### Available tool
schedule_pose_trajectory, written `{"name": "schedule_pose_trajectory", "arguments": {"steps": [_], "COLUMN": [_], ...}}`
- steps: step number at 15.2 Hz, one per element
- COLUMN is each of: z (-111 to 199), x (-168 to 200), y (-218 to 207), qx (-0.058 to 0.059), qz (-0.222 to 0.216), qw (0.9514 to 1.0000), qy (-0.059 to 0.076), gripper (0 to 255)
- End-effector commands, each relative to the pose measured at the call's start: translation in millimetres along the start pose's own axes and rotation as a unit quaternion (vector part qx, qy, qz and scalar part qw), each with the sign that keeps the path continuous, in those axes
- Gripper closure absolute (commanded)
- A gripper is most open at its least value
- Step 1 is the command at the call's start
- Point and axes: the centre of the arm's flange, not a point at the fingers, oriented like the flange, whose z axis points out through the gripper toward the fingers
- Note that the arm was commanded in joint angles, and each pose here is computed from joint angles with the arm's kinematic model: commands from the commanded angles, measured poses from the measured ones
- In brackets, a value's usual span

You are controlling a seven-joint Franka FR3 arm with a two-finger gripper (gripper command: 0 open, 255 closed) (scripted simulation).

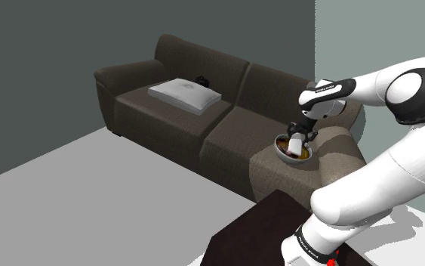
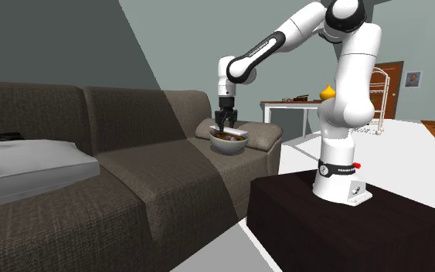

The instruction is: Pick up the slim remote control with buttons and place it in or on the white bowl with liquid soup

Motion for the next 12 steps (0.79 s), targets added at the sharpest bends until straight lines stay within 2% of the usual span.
{"name": "schedule_pose_trajectory", "arguments": {"steps": [1, 6, 7, 12], "z": [2.7, 2.7, 2.8, 2.7], "x": [-0.3, -0.3, -0.2, -0.3], "y": [0.6, 0.6, 0.4, 0.6], "qx": [0.000, 0.000, 0.000, 0.000], "qz": [0.000, 0.000, 0.000, 0.000], "qw": [1.0000, 1.0000, 1.0000, 1.0000], "qy": [-0.001, -0.001, -0.001, -0.001], "gripper": [255, 255, 0, 0]}}
